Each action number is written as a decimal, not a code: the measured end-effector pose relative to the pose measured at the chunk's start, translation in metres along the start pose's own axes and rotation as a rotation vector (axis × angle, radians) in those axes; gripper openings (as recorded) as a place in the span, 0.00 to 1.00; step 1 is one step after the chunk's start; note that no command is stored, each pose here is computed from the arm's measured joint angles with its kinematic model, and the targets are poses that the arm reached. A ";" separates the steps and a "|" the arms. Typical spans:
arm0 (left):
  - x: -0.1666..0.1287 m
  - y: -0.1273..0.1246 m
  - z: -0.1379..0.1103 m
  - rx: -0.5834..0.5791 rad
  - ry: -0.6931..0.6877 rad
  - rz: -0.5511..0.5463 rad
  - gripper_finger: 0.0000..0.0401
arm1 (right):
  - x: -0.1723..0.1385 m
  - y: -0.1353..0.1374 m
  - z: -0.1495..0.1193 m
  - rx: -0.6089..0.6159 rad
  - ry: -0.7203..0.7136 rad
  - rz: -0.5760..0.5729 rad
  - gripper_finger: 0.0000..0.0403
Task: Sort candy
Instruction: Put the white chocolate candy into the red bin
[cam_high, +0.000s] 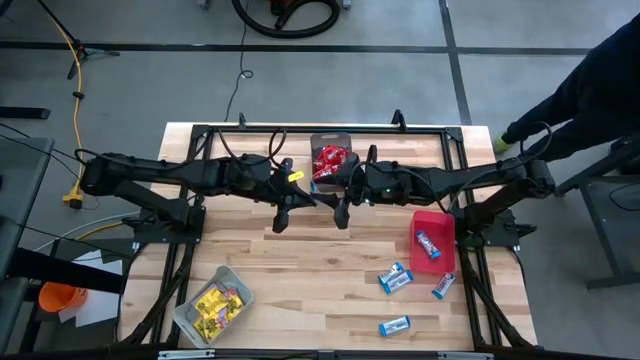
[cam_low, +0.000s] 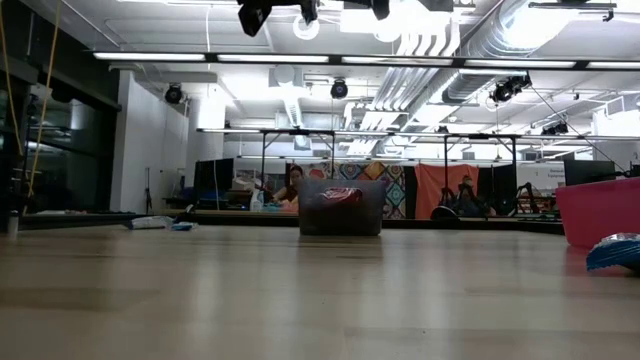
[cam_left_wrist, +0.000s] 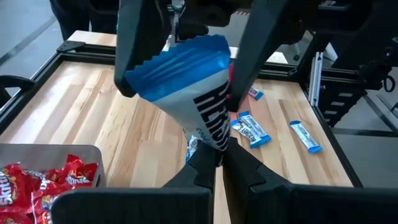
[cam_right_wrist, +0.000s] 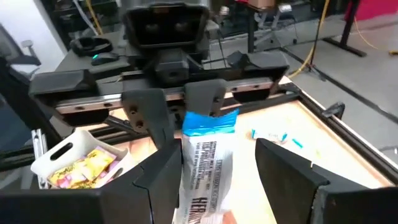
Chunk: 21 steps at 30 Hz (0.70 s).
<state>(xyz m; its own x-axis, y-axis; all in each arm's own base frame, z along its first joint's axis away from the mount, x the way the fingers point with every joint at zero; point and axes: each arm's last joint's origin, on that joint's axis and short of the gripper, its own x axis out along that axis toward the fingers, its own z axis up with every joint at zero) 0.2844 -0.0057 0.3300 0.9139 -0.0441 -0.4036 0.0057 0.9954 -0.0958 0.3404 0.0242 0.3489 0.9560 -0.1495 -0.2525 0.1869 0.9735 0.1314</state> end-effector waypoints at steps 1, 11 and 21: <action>0.000 0.000 0.000 0.000 0.000 0.000 0.00 | 0.000 0.000 0.000 0.008 0.002 -0.011 0.49; 0.000 0.000 0.000 0.000 0.000 0.000 0.00 | 0.000 0.000 -0.001 0.025 0.010 0.003 0.35; 0.000 0.001 0.000 -0.019 -0.001 0.042 0.02 | 0.000 0.000 -0.001 0.027 0.011 0.001 0.03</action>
<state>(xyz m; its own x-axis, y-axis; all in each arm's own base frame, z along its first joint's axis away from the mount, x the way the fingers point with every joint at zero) 0.2843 -0.0042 0.3298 0.9134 -0.0021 -0.4071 -0.0403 0.9946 -0.0955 0.3401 0.0243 0.3479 0.9537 -0.1465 -0.2628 0.1921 0.9687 0.1572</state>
